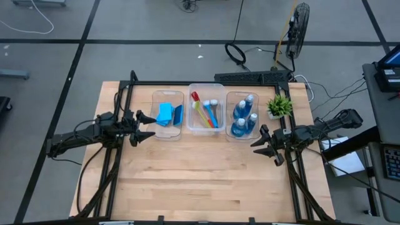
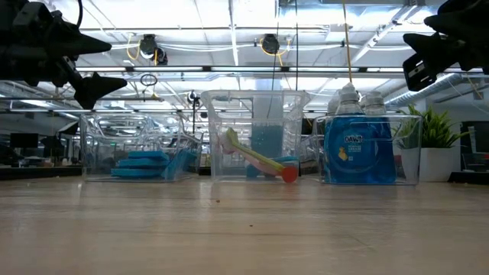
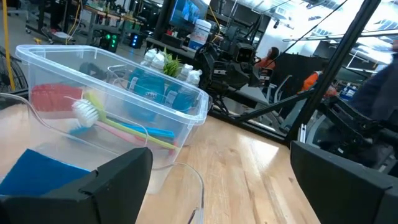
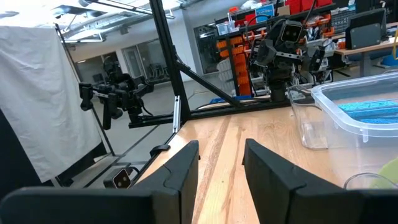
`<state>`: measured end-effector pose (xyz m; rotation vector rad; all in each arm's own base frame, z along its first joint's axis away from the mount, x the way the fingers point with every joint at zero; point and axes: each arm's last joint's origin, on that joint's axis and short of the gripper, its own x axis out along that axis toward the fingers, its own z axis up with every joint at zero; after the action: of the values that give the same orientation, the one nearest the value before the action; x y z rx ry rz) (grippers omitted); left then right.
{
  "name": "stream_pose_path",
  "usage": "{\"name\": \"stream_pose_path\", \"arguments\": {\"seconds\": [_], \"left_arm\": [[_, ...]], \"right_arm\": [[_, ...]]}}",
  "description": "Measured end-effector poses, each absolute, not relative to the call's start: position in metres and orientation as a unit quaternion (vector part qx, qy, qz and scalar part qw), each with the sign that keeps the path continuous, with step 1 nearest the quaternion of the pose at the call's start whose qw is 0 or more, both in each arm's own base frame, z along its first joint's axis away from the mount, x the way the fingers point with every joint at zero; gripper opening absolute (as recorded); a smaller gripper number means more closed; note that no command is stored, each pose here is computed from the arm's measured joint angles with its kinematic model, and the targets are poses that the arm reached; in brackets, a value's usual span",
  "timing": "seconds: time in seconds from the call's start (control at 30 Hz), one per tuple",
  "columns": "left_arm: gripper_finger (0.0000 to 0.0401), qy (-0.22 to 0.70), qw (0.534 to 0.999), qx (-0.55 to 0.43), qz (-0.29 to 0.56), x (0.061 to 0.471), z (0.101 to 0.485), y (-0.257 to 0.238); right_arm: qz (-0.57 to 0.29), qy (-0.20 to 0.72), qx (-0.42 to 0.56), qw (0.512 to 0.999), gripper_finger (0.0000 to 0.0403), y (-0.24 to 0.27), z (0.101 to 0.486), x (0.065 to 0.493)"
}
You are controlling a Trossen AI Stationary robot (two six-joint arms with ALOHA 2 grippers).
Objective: Pick & Place Kitchen Sink Supplies
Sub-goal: Return to Home Position
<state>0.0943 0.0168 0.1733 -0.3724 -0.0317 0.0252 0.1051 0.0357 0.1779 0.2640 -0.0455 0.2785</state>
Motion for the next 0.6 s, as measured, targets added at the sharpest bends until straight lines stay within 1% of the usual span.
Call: {"name": "stream_pose_path", "arguments": {"seconds": [0.13,0.47,0.6], "left_arm": [[0.0385,-0.016,0.982,-0.185,0.013,0.0943,0.1733,0.0168],[0.0372,-0.016,0.983,-0.185,0.013,0.0943,0.1733,0.0168],[0.0376,-0.016,0.982,-0.185,0.013,0.0943,0.1733,0.0168]], "right_arm": [[0.138,-0.023,0.131,0.981,0.0116,0.0357,0.1779,0.1051],[0.138,-0.023,0.131,0.981,0.0116,0.0357,0.1778,0.1051],[0.138,-0.023,0.131,0.981,0.0116,0.0357,0.1779,0.1051]]}}
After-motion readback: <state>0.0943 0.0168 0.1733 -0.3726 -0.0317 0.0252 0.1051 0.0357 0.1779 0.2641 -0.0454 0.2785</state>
